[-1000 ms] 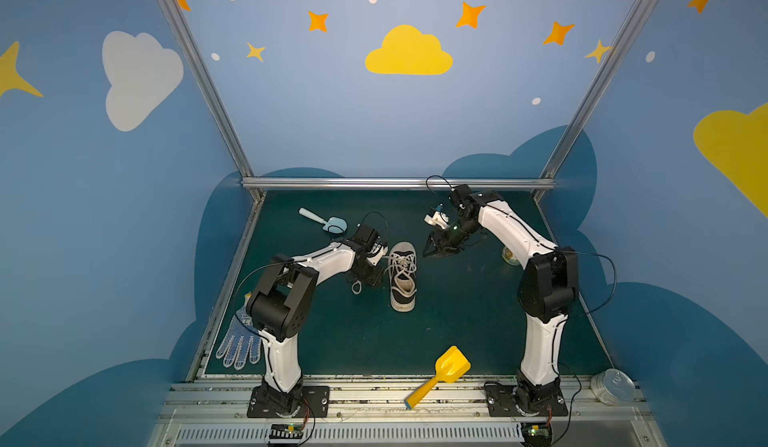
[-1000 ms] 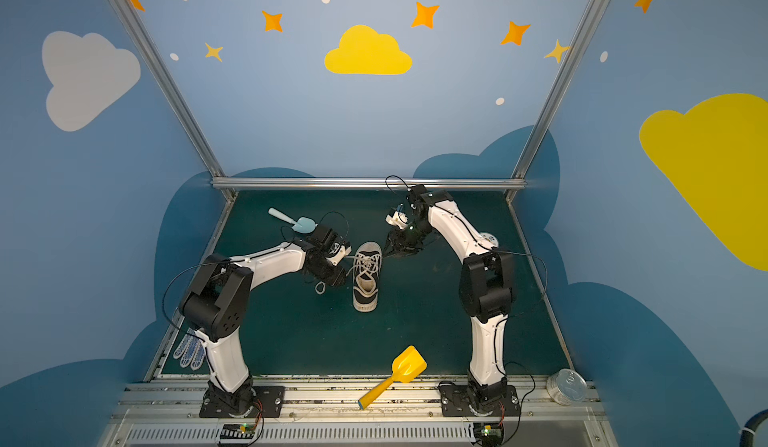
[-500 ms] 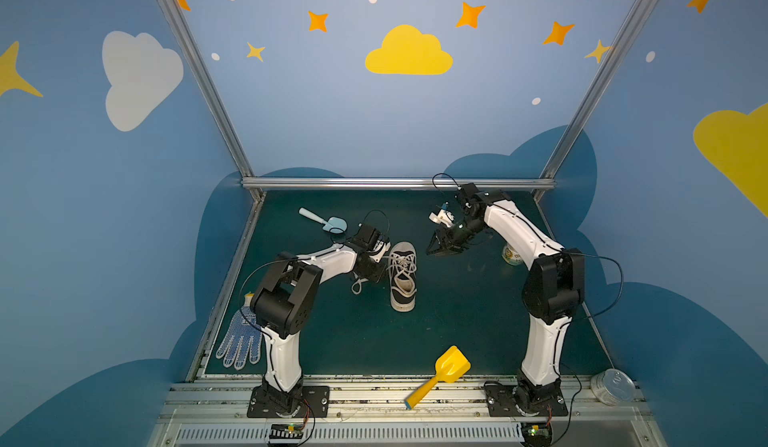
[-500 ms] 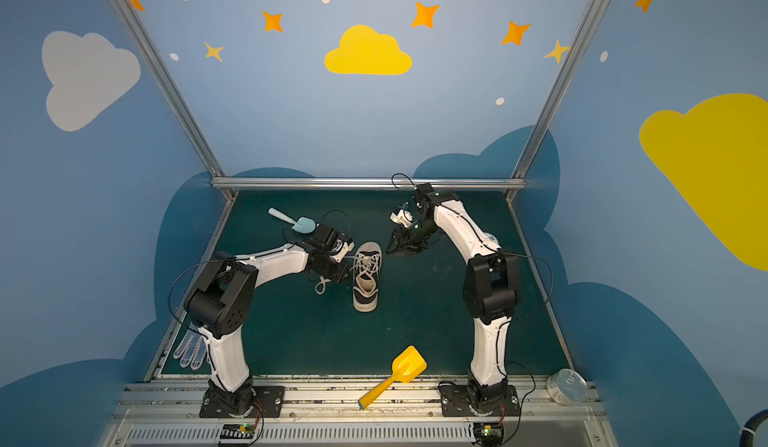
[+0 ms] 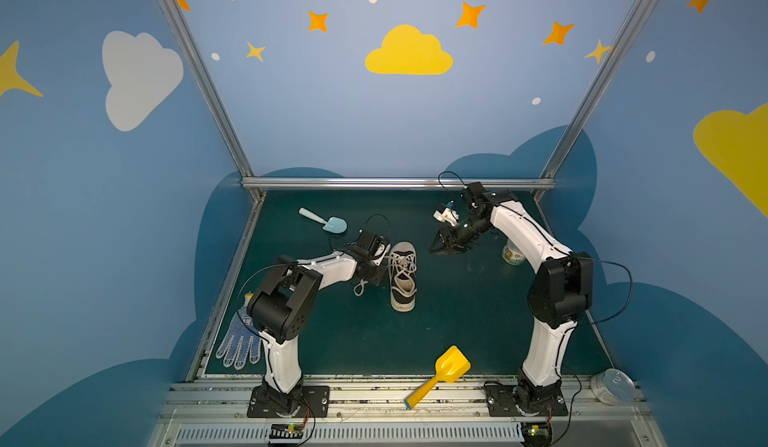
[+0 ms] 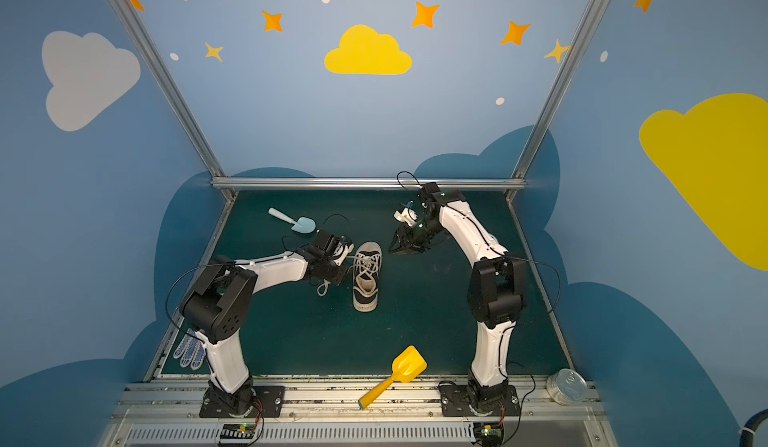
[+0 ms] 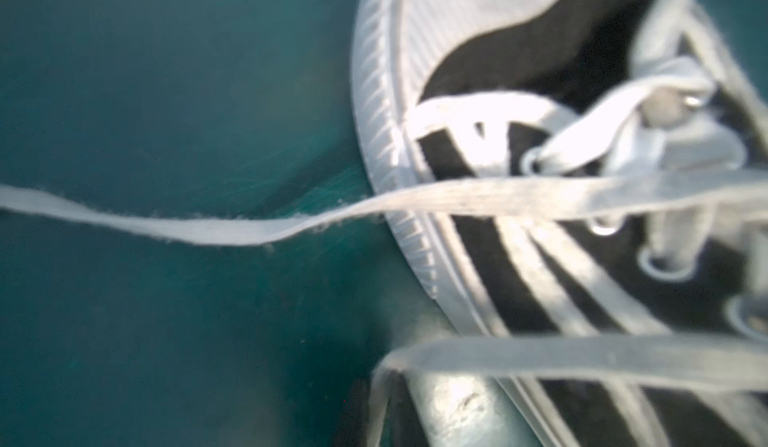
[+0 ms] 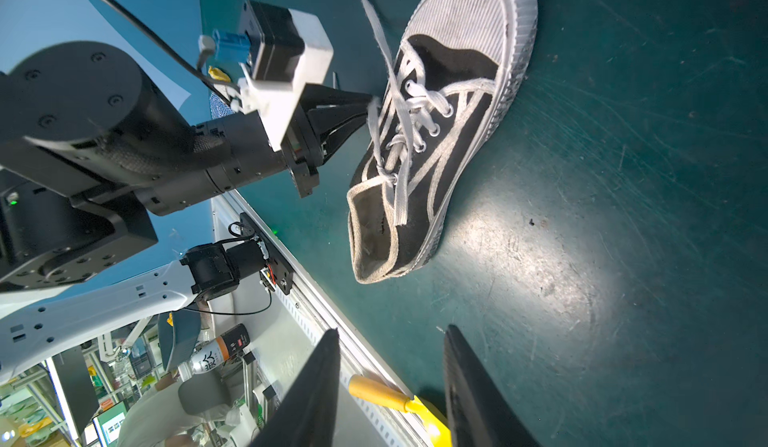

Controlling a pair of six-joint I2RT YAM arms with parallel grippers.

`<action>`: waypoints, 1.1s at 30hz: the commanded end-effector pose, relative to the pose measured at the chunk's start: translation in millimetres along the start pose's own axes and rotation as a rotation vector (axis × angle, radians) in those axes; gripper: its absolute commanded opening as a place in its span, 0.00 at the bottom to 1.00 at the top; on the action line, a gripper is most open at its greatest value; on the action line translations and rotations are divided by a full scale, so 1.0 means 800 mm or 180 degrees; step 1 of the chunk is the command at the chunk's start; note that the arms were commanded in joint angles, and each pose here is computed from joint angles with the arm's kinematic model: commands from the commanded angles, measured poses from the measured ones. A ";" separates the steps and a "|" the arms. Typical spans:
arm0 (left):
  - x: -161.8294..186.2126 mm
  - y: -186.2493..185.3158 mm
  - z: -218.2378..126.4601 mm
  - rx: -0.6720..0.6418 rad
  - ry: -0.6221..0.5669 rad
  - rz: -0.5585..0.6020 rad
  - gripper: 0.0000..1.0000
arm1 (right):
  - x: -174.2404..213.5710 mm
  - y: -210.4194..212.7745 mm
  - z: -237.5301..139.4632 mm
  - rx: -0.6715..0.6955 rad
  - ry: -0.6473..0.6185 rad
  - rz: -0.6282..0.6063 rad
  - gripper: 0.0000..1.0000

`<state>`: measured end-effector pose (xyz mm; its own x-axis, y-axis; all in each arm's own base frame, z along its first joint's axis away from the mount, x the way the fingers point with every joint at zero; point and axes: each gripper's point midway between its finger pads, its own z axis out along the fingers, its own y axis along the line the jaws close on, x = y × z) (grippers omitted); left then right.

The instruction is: Tie the shoes

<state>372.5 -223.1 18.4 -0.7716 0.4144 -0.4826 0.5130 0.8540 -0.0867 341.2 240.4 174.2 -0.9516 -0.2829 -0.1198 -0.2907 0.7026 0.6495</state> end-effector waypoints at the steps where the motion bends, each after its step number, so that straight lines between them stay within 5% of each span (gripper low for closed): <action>1: 0.043 -0.013 0.006 0.0086 0.0338 -0.0016 0.05 | 0.002 0.012 -0.016 -0.0048 -0.0117 -0.0048 0.41; 14: 0.002 -0.025 -0.068 0.0173 0.0060 -0.0110 0.03 | 0.002 0.013 -0.014 -0.0098 -0.0125 -0.0030 0.40; 25: -0.049 -0.034 -0.151 0.0507 -0.0789 -0.0517 0.03 | -0.001 0.015 -0.009 -0.0187 -0.0129 -0.0017 0.40; 33: -0.058 -0.048 -0.129 0.0752 -0.0467 -0.0401 0.03 | -0.001 0.013 -0.005 -0.0205 -0.0106 0.0007 0.40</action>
<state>355.2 -233.9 133.3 -0.7666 0.2274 -0.6006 0.4775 0.8271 -0.2963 341.3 245.7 177.2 -0.9558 -0.2634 -0.1304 -0.2788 0.6719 0.6862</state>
